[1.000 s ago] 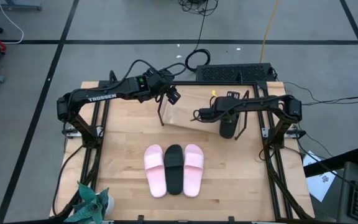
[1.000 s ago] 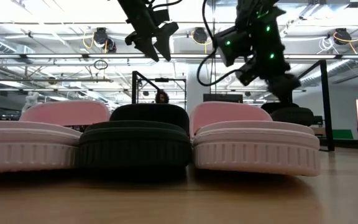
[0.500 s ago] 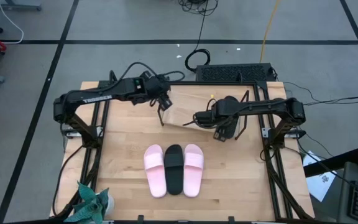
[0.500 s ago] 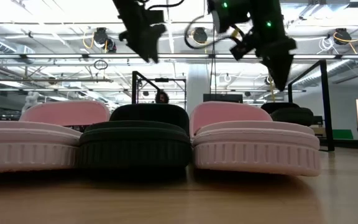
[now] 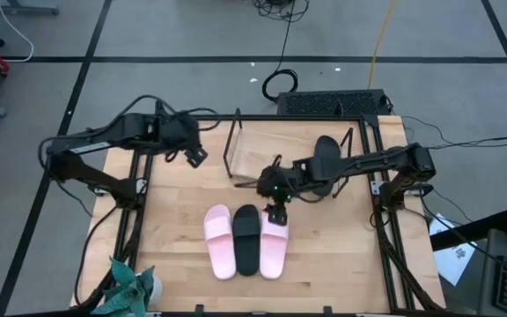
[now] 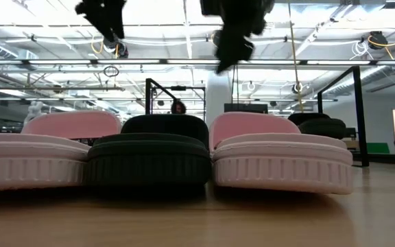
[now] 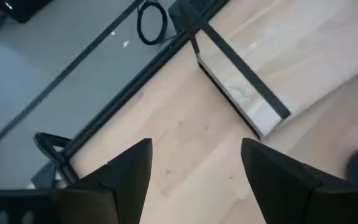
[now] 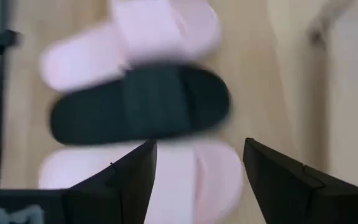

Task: Pick and place slides into the shelf
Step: Put the black slide on the shelf

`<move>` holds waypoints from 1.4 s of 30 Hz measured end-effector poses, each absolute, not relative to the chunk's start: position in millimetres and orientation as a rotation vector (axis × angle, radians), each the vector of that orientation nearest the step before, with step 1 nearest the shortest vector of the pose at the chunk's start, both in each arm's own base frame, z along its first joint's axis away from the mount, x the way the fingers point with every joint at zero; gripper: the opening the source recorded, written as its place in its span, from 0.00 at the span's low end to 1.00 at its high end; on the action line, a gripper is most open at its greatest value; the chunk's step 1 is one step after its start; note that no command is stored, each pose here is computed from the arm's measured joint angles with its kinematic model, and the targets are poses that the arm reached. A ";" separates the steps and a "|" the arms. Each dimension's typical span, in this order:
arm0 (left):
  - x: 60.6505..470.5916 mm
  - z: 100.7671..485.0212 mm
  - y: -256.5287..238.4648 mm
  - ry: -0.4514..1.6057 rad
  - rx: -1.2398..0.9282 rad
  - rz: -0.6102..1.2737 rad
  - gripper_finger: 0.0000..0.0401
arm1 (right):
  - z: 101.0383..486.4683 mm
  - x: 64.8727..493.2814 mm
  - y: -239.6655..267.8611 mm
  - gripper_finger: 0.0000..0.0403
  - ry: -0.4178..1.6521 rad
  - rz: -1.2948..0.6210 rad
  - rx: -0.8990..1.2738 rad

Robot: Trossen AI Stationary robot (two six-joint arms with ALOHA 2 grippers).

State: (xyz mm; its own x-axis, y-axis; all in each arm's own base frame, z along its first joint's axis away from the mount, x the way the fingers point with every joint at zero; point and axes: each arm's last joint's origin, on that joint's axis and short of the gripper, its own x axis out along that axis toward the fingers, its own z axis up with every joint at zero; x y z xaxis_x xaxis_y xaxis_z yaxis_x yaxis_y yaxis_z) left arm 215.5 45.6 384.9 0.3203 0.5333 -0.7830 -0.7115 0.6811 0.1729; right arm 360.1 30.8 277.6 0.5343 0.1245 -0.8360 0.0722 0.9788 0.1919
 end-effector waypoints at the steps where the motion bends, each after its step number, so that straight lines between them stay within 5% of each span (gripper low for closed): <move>1: 209.6 385.9 42.4 0.947 -0.230 0.834 0.62 | 279.1 361.9 36.4 0.57 0.980 0.060 0.187; 42: 195.8 385.2 19.2 0.973 -0.226 0.886 0.62 | 201.6 400.6 129.1 0.57 1.006 0.390 -0.155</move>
State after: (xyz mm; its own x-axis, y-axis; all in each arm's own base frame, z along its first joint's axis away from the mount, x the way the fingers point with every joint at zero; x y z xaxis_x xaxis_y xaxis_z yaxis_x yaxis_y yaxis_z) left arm 195.8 19.2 385.2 0.2550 0.5506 -0.7949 -0.7400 0.6403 0.2061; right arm 400.6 129.1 201.6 0.4735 0.2469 -0.8455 -0.3877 0.9204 0.0516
